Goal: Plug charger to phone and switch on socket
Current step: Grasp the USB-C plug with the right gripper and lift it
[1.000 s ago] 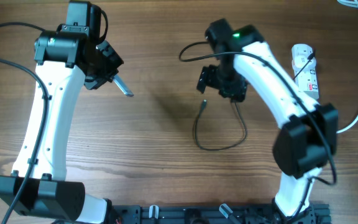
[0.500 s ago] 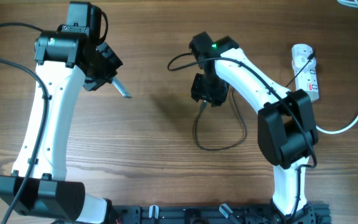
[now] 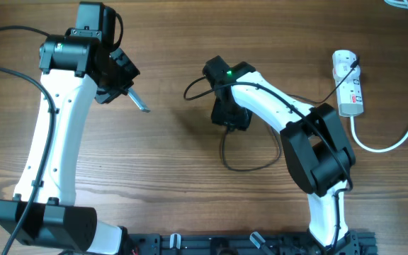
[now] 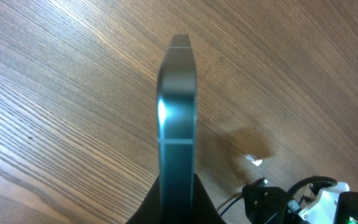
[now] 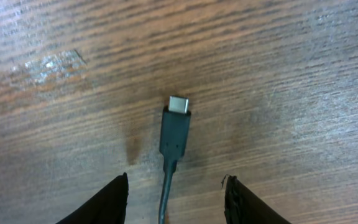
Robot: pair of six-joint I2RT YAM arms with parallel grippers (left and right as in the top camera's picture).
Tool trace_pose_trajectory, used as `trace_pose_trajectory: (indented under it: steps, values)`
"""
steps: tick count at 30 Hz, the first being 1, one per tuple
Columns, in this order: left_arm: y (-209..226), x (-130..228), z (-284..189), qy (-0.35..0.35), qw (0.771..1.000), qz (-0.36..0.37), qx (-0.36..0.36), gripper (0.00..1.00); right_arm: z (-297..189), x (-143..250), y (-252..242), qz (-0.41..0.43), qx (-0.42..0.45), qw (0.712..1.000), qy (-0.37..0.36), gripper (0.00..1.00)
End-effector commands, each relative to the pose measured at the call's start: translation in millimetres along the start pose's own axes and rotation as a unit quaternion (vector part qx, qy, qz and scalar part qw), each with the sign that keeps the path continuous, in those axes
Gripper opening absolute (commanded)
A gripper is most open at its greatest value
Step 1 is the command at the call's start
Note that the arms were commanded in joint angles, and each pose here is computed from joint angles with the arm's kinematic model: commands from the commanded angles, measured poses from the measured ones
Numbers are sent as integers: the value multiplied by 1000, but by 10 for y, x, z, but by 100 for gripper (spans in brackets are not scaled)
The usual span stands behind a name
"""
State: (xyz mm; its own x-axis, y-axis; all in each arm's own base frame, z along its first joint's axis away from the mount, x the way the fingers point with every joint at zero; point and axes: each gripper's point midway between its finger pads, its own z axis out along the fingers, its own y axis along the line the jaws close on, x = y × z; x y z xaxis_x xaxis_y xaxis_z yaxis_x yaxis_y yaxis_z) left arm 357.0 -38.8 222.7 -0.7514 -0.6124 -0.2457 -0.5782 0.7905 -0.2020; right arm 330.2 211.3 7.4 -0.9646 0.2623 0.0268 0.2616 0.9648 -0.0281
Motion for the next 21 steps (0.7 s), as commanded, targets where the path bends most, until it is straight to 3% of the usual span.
trace_pose_trajectory:
  steps: [1, 6, 21]
  values:
    - [26, -43, 21, -5, 1000, 6, -6, 4, 167, -8, -121, 17, 27, 999, -6, 48]
    - [23, -42, 21, -5, 1000, 6, -5, 4, 301, 27, -144, 16, 23, 1000, -4, 47]
    - [24, -41, 22, -5, 1000, 6, -6, 4, 360, 118, -94, 18, 3, 1000, 17, 18]
